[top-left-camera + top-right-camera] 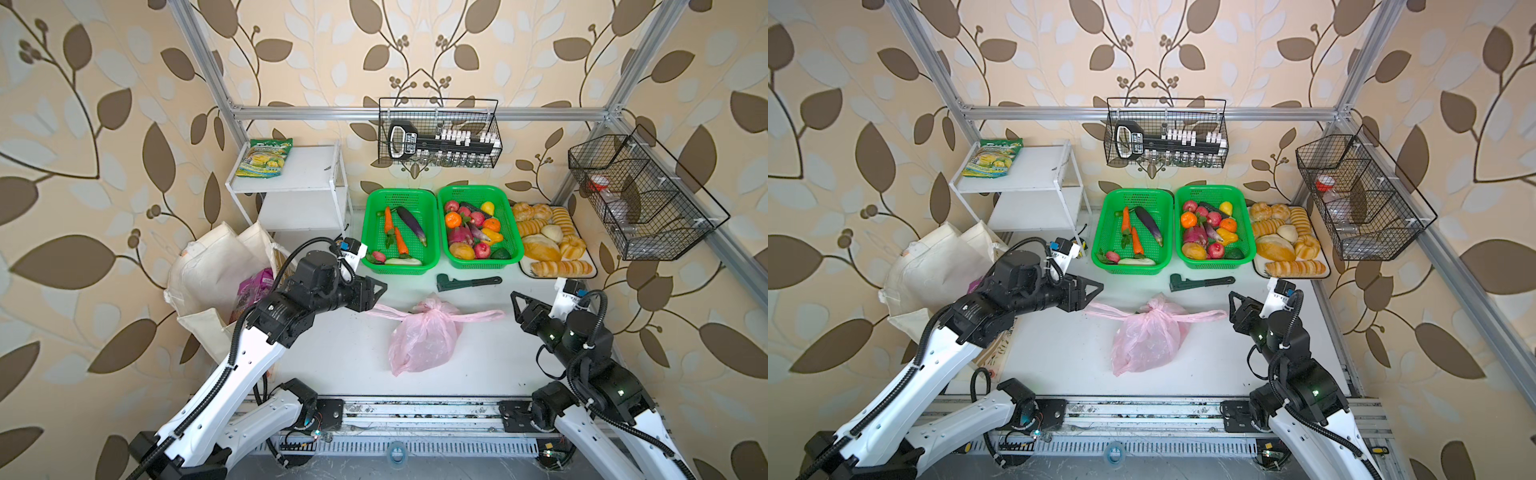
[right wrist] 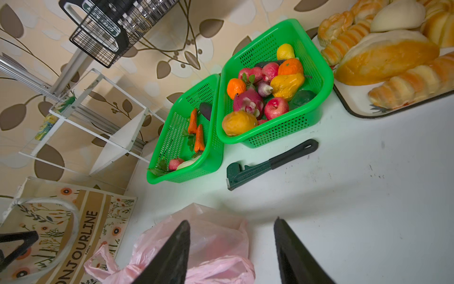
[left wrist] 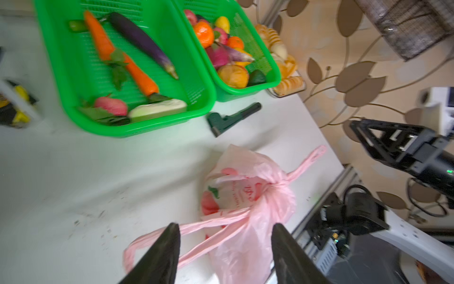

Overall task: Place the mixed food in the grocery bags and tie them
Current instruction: 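Reach the left gripper to the pink bag's knotted handle and grasp it, then lift the pink bag with the left gripper and carry it toward the white tote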

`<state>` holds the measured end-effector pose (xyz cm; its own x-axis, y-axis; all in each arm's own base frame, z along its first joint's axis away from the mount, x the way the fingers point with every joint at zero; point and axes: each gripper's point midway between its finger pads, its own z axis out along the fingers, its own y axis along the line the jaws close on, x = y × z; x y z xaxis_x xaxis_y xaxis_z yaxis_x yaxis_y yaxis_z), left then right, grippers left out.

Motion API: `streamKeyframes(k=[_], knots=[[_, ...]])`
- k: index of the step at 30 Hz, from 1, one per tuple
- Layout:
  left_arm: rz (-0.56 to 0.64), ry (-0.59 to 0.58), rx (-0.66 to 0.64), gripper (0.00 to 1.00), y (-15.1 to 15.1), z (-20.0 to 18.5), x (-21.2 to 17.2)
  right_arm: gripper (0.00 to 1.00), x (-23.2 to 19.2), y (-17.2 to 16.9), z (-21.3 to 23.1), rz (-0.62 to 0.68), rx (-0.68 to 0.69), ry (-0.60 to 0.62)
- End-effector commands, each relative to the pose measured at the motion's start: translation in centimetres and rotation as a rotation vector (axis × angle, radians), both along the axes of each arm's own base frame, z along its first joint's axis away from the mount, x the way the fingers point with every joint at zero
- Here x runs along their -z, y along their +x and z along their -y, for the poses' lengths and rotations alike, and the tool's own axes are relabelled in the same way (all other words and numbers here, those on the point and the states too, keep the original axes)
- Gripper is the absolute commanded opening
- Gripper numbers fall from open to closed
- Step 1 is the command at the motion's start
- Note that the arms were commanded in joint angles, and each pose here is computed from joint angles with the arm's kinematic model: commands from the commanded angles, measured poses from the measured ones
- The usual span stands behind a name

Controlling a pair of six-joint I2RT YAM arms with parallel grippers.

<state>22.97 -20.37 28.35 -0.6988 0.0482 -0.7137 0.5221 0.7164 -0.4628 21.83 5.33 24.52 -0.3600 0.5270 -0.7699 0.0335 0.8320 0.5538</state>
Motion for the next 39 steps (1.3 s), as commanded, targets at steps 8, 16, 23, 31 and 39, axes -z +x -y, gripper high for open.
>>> streamKeyframes(k=[8, 16, 23, 31, 39], knots=[[-0.039, 0.266, 0.357, 0.86, -3.4, 8.6, 5.3, 0.57, 0.8, 0.6, -1.8, -0.043, -0.078, 0.016], [0.043, 0.456, 0.359, 0.96, -1.2, 10.6, 7.5, 0.60, 1.0, 1.1, -2.2, -0.057, -0.091, 0.012], [-0.029, 0.550, 0.404, 0.96, -0.8, 11.5, 10.6, 0.60, 1.5, 1.0, -1.9, -0.063, -0.079, 0.000], [-0.118, 0.627, 0.448, 0.83, -2.2, 11.7, 14.0, 0.60, 2.3, 1.0, -2.1, -0.087, -0.090, -0.001], [0.001, 0.514, 0.398, 0.20, -2.2, 11.1, 9.7, 0.60, 2.8, 1.0, -2.1, -0.098, -0.087, 0.000]])
